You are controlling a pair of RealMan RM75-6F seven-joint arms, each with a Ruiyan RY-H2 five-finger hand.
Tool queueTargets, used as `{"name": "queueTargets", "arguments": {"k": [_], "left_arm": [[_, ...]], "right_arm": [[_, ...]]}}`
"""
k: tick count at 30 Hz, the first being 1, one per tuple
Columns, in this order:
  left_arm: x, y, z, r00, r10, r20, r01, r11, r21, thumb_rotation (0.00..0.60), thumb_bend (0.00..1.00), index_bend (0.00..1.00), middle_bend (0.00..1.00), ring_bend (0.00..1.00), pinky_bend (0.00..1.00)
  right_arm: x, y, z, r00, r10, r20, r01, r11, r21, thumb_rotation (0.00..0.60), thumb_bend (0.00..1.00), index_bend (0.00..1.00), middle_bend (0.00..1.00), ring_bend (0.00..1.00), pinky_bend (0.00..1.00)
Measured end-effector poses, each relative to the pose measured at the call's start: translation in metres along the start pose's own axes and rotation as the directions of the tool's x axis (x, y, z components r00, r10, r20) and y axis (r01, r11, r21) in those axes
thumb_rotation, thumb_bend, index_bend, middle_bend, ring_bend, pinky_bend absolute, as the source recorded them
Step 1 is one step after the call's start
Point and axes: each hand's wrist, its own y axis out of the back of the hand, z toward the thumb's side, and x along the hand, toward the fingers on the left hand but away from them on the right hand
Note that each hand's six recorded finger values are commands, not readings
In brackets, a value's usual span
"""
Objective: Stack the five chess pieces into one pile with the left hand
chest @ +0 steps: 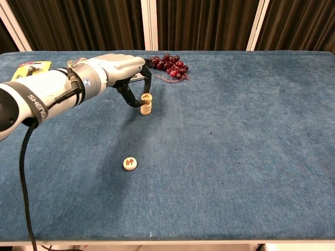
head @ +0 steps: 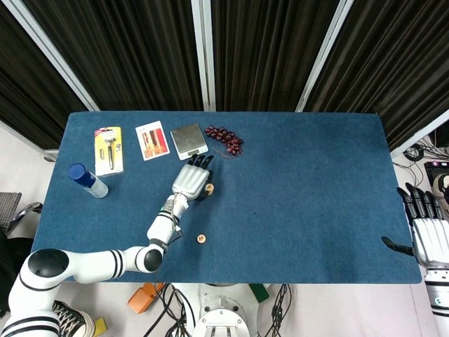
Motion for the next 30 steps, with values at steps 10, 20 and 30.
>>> {"name": "queueTargets", "arguments": {"k": [10,20,30], "left_arm": [[0.0002,-0.0016,0.0,1.0,-0.004,-0.004,0.004,1.0,0.01,0.6,0.35,0.48,0.0,0.0,0.0],[0.0003,-0.0026,-0.0002,1.0,-0.007,-0.01,0.007,1.0,0.027,0.6,0.34,0.46,0.0,0.0,0.0],[0.0,-0.0043,-0.0004,1.0,-0.012,-0.014,0.012,0.999,0.036,0.6,0.33,0.43,0.0,0.0,0.0]], "right_arm": [[0.0004,0.0003,-0.0014,1.0,-0.001,0.003,0.001,1.0,-0.002,0.6,0.06,0.0,0.0,0.0,0.01],[0.0021,0.0004,-0.0037,1.0,-0.003,0.007,0.004,1.0,-0.006,0.6,0.06,0.0,0.0,0.0,0.01],[0.0018,-0.0005,-0.0043,1.0,0.0,0.006,0.0,1.0,-0.006,0.6,0.06,0.0,0.0,0.0,0.01]]}}
